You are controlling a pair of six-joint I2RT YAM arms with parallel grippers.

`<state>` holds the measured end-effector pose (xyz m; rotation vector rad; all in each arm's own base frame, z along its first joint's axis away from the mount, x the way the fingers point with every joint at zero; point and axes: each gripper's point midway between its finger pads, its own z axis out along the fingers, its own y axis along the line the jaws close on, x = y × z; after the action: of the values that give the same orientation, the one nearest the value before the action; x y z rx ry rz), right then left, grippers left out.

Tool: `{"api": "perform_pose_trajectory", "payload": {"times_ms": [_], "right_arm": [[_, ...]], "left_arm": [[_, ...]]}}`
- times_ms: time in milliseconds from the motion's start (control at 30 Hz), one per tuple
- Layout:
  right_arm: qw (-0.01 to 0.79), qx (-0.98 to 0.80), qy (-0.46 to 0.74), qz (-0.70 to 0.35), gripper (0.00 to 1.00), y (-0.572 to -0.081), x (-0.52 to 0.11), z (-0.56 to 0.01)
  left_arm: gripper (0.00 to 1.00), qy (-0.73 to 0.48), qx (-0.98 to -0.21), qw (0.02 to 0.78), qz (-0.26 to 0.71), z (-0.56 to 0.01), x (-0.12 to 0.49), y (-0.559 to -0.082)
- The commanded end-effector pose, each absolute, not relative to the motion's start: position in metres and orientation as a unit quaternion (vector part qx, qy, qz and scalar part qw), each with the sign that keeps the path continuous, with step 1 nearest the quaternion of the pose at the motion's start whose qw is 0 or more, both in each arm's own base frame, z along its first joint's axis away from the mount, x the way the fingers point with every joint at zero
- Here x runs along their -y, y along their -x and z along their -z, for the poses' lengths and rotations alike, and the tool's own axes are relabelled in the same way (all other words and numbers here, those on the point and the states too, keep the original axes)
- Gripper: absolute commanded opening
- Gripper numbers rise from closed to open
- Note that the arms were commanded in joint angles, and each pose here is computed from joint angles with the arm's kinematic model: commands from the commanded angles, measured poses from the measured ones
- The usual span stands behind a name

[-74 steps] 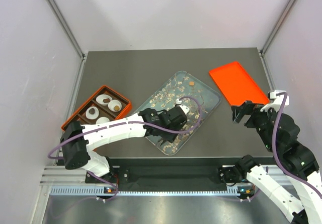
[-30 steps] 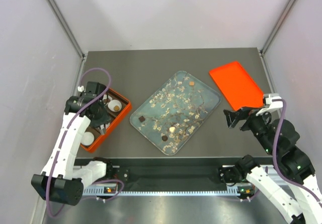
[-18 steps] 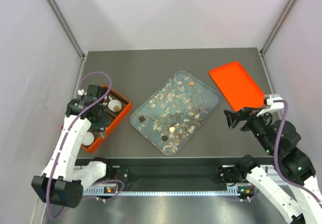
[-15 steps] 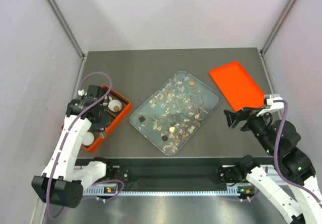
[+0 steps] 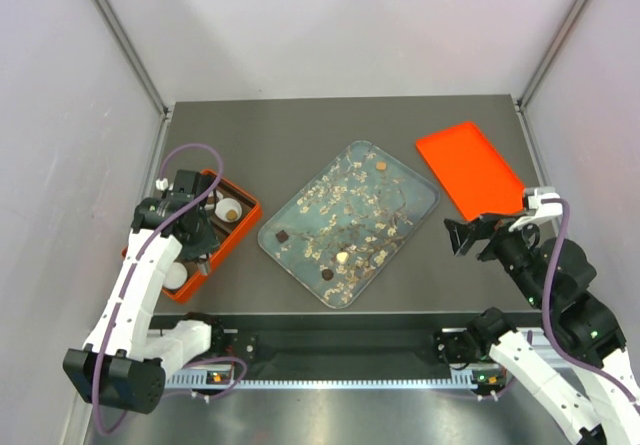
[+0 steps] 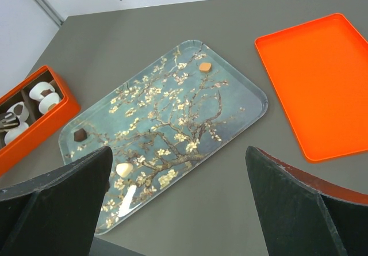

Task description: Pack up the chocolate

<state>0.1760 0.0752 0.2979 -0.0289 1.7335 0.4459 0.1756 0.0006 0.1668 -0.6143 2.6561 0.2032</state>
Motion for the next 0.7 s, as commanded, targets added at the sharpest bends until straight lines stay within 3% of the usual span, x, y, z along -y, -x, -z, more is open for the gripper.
{"api": "perform_pose_trajectory", "payload": {"times_ms": [0,667], "right_arm": [[0.642,-0.739,0.02,-0.204,1.0,-0.1749,-0.0774,-0.3113],[0.64,-0.742,0.02,-0.196,1.0,-0.1781,-0.0768,-0.3072]], "left_arm": [[0.32,0.221,-0.946,0.223,-0.075,-0.1694,-0.0034,-0.1851],[0.35,0.22,-0.947,0.218,-0.079,-0.1637,-0.0045,-0.1837]]}}
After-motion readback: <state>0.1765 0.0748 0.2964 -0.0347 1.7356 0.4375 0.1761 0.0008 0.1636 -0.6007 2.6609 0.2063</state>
